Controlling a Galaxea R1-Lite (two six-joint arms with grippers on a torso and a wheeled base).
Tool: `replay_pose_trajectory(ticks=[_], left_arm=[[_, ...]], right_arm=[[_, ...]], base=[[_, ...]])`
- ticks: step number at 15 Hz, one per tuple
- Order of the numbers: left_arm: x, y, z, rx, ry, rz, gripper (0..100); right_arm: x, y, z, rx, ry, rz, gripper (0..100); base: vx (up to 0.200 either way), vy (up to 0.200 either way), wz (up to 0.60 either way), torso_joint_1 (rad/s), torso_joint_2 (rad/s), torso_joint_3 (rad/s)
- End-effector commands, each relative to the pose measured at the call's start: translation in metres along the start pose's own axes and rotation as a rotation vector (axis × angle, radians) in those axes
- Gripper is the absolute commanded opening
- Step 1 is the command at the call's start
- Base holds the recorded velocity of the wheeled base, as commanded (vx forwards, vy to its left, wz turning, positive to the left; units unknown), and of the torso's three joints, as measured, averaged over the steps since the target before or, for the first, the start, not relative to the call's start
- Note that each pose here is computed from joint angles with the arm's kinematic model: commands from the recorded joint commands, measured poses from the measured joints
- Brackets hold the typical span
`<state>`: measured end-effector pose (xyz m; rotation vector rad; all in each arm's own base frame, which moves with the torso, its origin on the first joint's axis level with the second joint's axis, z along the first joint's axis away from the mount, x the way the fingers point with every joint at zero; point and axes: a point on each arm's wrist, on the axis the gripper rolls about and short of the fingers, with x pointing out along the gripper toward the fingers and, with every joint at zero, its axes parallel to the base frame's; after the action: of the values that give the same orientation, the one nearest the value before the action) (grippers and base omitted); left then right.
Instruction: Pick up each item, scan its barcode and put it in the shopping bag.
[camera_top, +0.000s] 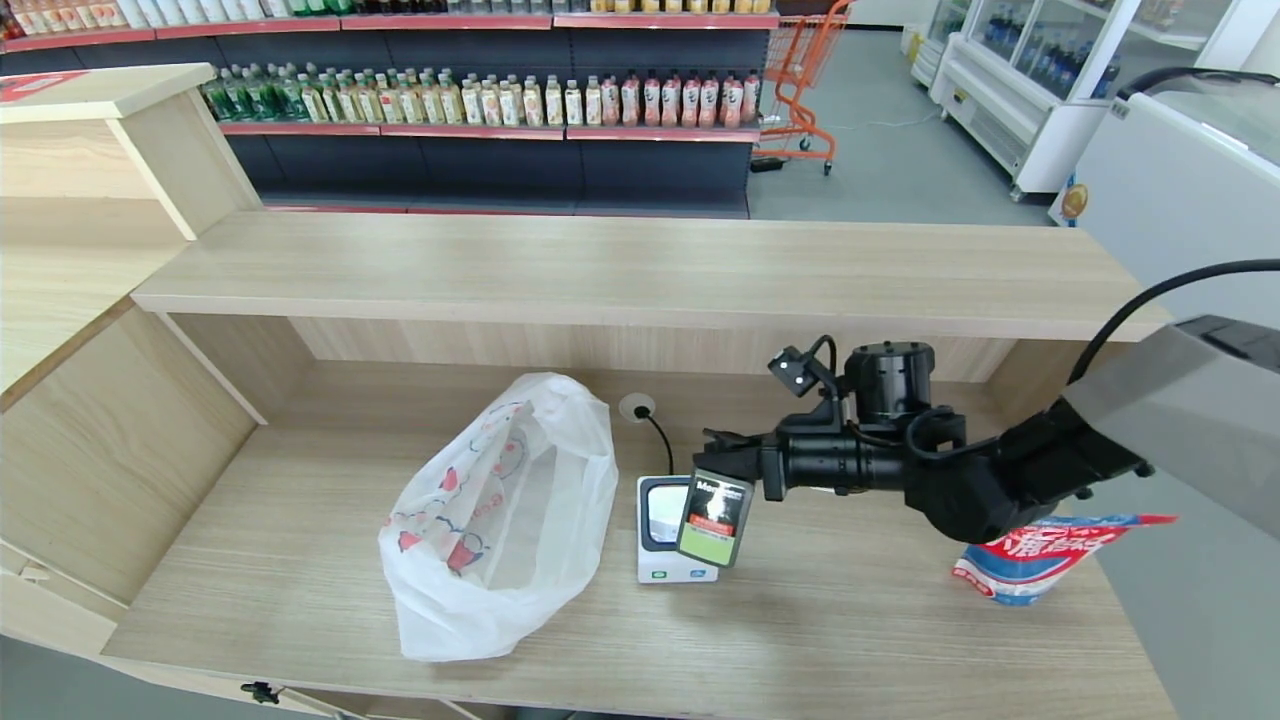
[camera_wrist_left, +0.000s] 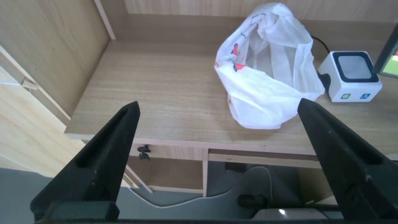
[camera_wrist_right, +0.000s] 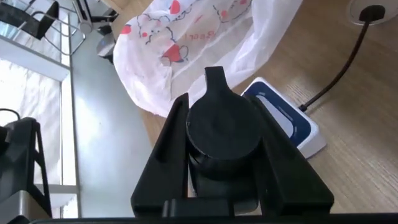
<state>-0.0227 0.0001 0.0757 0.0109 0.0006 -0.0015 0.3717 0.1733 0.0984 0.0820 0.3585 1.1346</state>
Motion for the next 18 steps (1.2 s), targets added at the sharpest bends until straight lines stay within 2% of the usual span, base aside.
replay_pose_trajectory(ticks=[1,4,8,11,18], left_arm=[[0.0,0.0,0.0,0.0,-0.001,0.0,100],[0.0,0.0,0.0,0.0,-0.001,0.0,100],[0.0,0.0,0.0,0.0,-0.001,0.0,100],[0.0,0.0,0.0,0.0,-0.001,0.001,100],[0.0,0.0,0.0,0.0,-0.001,0.0,100]], right_arm=[[0.024,-0.007,-0.01,0.015,0.012,0.004,0],[0.044,-0.013,-0.007,-0.003,-0.008,-0.012,0],[0.061,-0.007,-0.013,-0.009,0.0,-0.013,0],[0.061,-0.008,-0.012,-0.015,-0.002,-0.023,0],[0.047,-0.003,0.01,-0.047,-0.047,-0.033,0]], base=[[0.0,0.0,0.0,0.0,0.0,0.0],[0.0,0.0,0.0,0.0,0.0,0.0],[0.0,0.0,0.0,0.0,0.0,0.0],[0.0,0.0,0.0,0.0,0.0,0.0],[0.0,0.0,0.0,0.0,0.0,0.0]])
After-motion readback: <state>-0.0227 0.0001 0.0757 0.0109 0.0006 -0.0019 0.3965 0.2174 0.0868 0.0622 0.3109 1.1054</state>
